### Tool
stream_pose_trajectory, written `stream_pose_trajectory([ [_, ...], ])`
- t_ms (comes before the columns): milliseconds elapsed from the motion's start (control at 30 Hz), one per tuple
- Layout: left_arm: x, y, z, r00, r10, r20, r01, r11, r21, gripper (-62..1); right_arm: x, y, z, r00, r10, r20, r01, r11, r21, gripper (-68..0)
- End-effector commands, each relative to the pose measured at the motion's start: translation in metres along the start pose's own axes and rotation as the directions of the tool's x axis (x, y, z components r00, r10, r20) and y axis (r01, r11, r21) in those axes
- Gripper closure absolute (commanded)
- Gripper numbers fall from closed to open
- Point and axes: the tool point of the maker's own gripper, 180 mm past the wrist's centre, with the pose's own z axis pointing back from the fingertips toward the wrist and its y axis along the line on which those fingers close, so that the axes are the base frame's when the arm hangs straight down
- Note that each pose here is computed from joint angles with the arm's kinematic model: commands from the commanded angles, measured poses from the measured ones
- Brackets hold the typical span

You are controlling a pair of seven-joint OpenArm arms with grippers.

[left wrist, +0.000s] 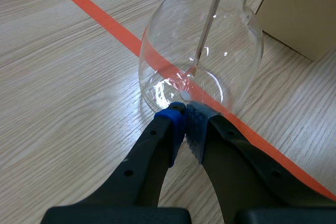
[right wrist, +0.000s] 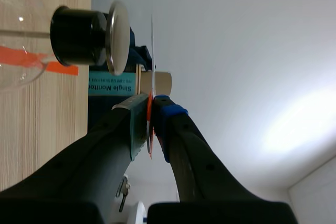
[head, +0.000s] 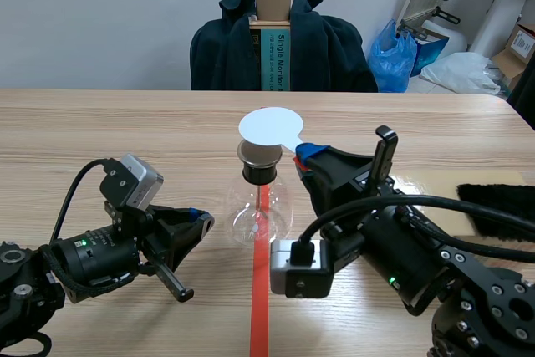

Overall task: Do the electroscope experiment.
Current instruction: 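Move the plate toward and away from the electroscope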

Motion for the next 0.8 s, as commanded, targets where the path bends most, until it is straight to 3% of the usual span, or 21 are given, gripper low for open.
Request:
stream_pose_trajectory([
  [0,0.012,0.000,-0.001,0.999,-0.006,0.037,0.006,1.000,-0.004,-3.7,-0.010,-0.007,-0.002,0.999,0.015,-0.033,-0.016,1.000,-0.023,-0.6],
  [167,0.012,0.000,-0.001,0.999,-0.006,0.037,0.006,1.000,-0.004,-3.7,-0.028,-0.007,0.000,0.991,0.012,-0.134,-0.015,1.000,-0.022,-0.7],
  [467,0.012,0.000,-0.001,0.999,-0.006,0.037,0.006,1.000,-0.004,-3.7,-0.054,-0.007,0.006,0.960,0.008,-0.279,-0.015,1.000,-0.022,-0.6],
  [633,0.012,0.000,-0.001,0.999,-0.006,0.037,0.006,1.000,-0.004,-3.6,-0.062,-0.007,0.008,0.947,0.007,-0.322,-0.015,1.000,-0.022,-0.6],
  [767,0.012,0.000,-0.001,0.999,-0.006,0.037,0.006,1.000,-0.004,-3.6,-0.062,-0.007,0.008,0.946,0.007,-0.323,-0.015,1.000,-0.021,-0.6],
])
